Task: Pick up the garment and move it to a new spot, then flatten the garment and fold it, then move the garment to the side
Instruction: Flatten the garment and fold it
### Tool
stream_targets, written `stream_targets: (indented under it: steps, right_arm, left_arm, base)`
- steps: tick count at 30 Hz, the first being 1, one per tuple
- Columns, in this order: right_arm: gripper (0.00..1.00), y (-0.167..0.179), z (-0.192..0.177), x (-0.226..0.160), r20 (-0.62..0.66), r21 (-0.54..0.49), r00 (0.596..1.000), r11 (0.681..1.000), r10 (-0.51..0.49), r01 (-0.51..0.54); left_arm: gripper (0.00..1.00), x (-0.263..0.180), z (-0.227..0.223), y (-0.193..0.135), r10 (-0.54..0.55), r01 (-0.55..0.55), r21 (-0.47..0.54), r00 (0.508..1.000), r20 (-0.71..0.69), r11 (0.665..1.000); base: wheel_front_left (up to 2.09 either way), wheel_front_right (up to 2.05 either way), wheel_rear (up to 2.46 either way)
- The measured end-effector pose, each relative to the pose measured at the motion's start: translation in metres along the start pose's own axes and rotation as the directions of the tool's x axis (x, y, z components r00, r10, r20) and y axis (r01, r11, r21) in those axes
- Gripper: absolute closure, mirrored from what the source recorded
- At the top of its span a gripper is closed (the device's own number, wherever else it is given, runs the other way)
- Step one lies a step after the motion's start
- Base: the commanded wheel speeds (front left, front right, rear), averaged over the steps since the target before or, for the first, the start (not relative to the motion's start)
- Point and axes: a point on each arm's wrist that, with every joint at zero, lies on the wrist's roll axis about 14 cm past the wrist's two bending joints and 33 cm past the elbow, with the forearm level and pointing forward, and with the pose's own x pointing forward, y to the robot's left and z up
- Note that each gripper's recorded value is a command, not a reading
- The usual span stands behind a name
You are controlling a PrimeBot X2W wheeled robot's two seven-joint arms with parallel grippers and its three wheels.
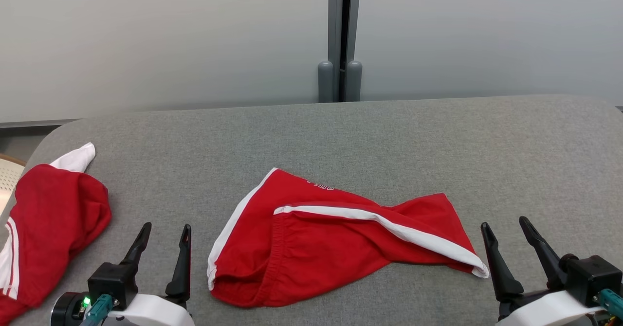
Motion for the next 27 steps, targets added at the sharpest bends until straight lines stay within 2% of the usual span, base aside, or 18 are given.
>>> stream_targets:
  steps: [22,27]
  right_arm:
    - [0.00,0.011,0.006,0.000,0.001,0.007,1.000,1.000,0.025,-0.025]
    - [0.00,0.011,0.002,0.003,-0.010,0.013,1.000,1.000,0.025,-0.025]
  left_arm:
    - [0.00,-0.007,-0.002,-0.006,-0.006,0.006,-0.005,1.000,-0.025,1.000]
    - [0.00,0.006,0.004,-0.037,-0.104,0.103,-0.022,0.994,-0.032,0.994]
  base:
    - [0.00,0.00,0.00]
    - [0.00,0.00,0.00]
